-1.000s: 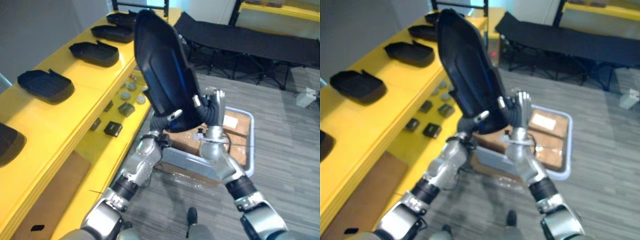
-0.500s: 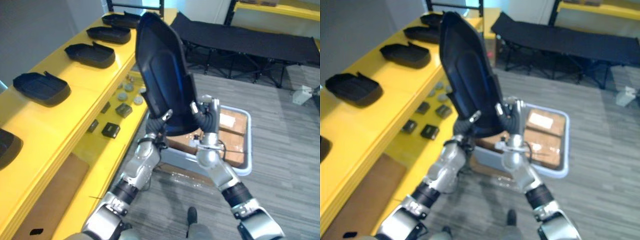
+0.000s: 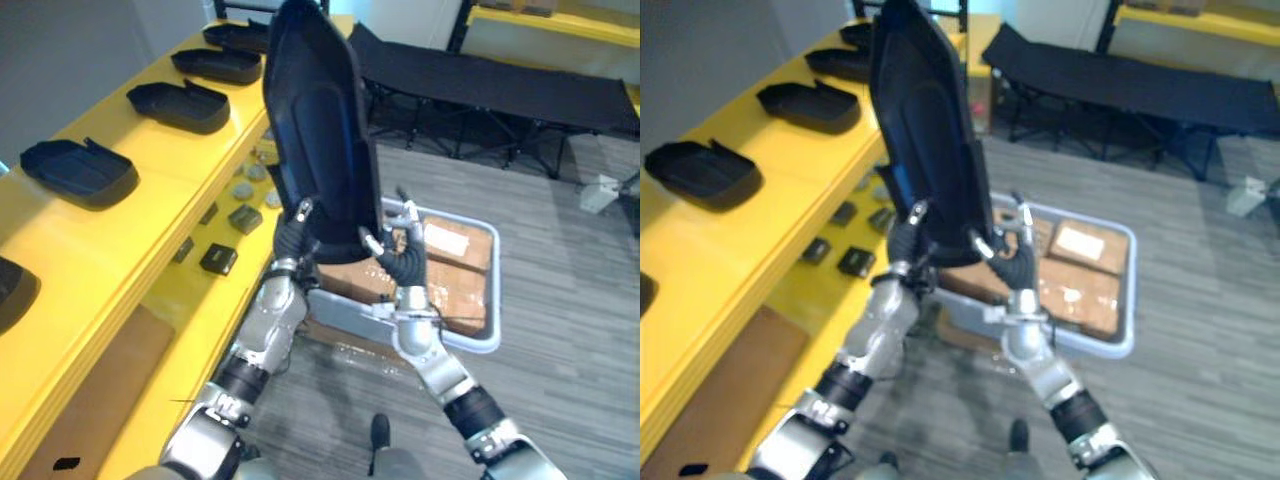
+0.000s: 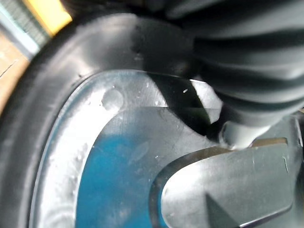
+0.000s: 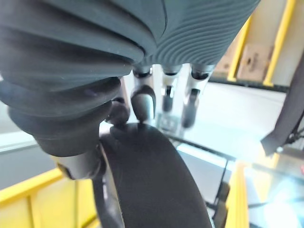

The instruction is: Walk over and take plastic housings, then place them on the shelf

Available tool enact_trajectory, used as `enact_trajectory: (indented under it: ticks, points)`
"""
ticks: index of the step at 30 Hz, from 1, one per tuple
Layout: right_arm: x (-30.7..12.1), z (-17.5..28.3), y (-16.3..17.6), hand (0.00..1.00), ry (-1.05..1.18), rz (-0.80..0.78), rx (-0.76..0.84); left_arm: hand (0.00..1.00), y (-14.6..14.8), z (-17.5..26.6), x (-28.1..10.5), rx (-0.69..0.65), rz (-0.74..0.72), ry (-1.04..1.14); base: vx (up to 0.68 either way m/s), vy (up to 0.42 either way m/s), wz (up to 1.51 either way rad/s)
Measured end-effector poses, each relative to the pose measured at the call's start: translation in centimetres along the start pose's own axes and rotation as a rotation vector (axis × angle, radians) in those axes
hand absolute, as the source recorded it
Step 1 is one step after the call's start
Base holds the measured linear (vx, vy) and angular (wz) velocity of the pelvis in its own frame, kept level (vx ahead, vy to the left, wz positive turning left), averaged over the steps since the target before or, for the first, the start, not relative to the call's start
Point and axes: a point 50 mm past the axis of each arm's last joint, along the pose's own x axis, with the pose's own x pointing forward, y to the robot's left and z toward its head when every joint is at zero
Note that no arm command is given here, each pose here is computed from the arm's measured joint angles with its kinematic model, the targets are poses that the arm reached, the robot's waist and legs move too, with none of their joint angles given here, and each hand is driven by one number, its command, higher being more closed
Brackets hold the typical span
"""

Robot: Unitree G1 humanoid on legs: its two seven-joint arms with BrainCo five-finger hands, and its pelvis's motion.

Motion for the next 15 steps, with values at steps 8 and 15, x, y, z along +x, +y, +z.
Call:
enact_trajectory:
  ticks: [8, 15]
  points:
    - [2.4, 5.2, -0.2, 0.0, -0.194, 0.09, 0.141, 1.0, 1.1, 0.0, -1.0, 0.231, 0.071, -0.088, -0.01, 0.006, -0.05]
    - [4.6, 8.2, -7.7, 0.0, -0.273, -0.066, 0.491, 1.0, 5.4, -0.1, -3.1, 0.557, 0.275, -0.157, -0.02, 0.007, -0.04]
